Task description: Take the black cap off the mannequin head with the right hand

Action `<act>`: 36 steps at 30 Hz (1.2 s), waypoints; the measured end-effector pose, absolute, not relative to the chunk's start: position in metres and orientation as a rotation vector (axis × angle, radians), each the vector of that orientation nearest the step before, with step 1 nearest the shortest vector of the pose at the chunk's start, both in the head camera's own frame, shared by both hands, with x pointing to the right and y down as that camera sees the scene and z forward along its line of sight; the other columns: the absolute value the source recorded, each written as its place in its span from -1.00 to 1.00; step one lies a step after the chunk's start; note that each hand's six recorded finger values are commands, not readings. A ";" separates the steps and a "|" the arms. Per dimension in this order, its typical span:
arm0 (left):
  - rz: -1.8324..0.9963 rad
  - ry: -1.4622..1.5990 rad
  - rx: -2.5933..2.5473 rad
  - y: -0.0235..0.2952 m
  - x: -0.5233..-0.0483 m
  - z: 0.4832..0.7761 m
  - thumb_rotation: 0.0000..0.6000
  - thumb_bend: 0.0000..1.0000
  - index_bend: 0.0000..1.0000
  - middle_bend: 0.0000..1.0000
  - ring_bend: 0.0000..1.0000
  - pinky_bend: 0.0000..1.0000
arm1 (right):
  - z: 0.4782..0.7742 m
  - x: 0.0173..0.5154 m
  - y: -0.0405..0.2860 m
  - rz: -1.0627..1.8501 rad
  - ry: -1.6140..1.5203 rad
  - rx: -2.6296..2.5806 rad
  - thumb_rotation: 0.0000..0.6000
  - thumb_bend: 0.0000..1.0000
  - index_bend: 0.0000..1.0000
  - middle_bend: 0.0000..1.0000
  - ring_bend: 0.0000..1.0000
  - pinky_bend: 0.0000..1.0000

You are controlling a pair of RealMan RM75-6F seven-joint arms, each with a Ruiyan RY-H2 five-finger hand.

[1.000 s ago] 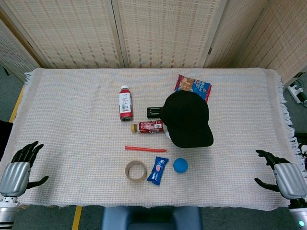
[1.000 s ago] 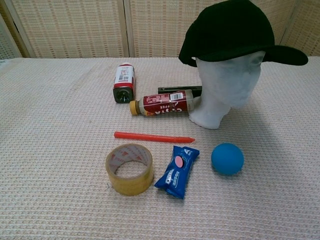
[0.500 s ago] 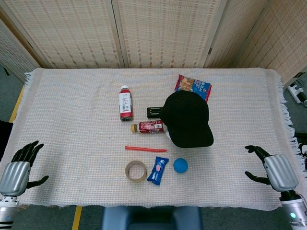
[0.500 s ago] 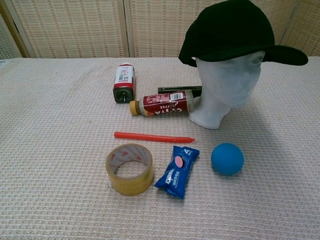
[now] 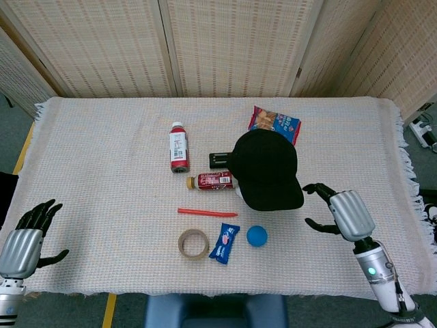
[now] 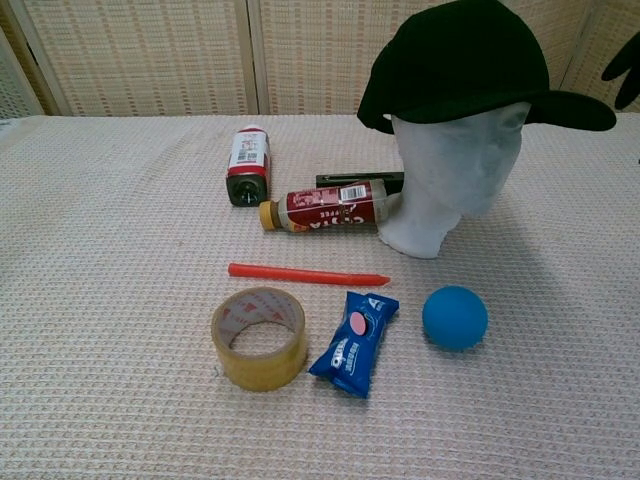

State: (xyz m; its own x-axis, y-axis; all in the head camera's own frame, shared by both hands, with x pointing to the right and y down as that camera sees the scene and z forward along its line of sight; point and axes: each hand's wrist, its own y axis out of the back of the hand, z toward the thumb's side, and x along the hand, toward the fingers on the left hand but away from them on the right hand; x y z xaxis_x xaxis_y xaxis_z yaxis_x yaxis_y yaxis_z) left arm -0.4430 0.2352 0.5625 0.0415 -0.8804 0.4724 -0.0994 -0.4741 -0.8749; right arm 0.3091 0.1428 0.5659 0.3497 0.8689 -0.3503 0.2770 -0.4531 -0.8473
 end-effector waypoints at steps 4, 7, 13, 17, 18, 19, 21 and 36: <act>-1.512 1.001 -1.659 0.234 -0.446 0.562 1.00 -0.69 -0.70 -0.81 -0.79 -0.65 | 0.570 0.292 0.134 1.047 -1.024 -1.922 1.00 -0.69 -0.33 -0.20 0.68 0.82; -1.506 1.007 -1.663 0.233 -0.446 0.561 1.00 -0.69 -0.70 -0.81 -0.79 -0.65 | 0.575 0.283 0.130 1.041 -1.032 -1.925 1.00 -0.68 -0.29 -0.18 0.68 0.82; -1.501 1.004 -1.667 0.231 -0.445 0.562 1.00 -0.69 -0.70 -0.81 -0.79 -0.65 | 0.582 0.275 0.126 1.028 -1.072 -1.912 1.00 -0.52 -0.10 -0.08 0.72 0.86; -1.505 1.004 -1.668 0.232 -0.445 0.563 1.00 -0.69 -0.70 -0.81 -0.79 -0.65 | 0.585 0.273 0.123 1.018 -1.094 -1.903 1.00 -0.31 0.11 0.03 0.77 0.91; -1.507 1.008 -1.666 0.232 -0.446 0.563 1.00 -0.69 -0.70 -0.81 -0.78 -0.65 | 0.587 0.271 0.123 1.014 -1.098 -1.904 1.00 -0.26 0.15 0.06 0.78 0.92; -1.510 1.012 -1.663 0.232 -0.447 0.563 1.00 -0.69 -0.69 -0.81 -0.79 -0.65 | 0.589 0.269 0.123 1.009 -1.104 -1.902 1.00 -0.22 0.19 0.09 0.79 0.94; -1.513 1.012 -1.660 0.232 -0.448 0.562 1.00 -0.69 -0.69 -0.81 -0.79 -0.65 | 0.594 0.265 0.122 1.003 -1.115 -1.897 1.00 -0.14 0.28 0.13 0.81 0.97; -1.523 1.005 -1.664 0.231 -0.449 0.562 1.00 -0.69 -0.69 -0.81 -0.79 -0.65 | 0.587 0.262 0.102 0.888 -1.267 -1.799 1.00 0.34 0.69 0.38 0.95 1.00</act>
State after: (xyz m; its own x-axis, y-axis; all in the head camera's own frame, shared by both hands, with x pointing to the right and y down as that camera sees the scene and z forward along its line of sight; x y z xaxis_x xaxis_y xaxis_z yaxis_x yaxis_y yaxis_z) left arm -0.4486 0.2309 0.5625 0.0267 -0.8728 0.4873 -0.1047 -0.4872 -0.8670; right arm 0.2625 0.1017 0.5873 0.2696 0.9559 -0.1165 0.4358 -0.2290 -0.8704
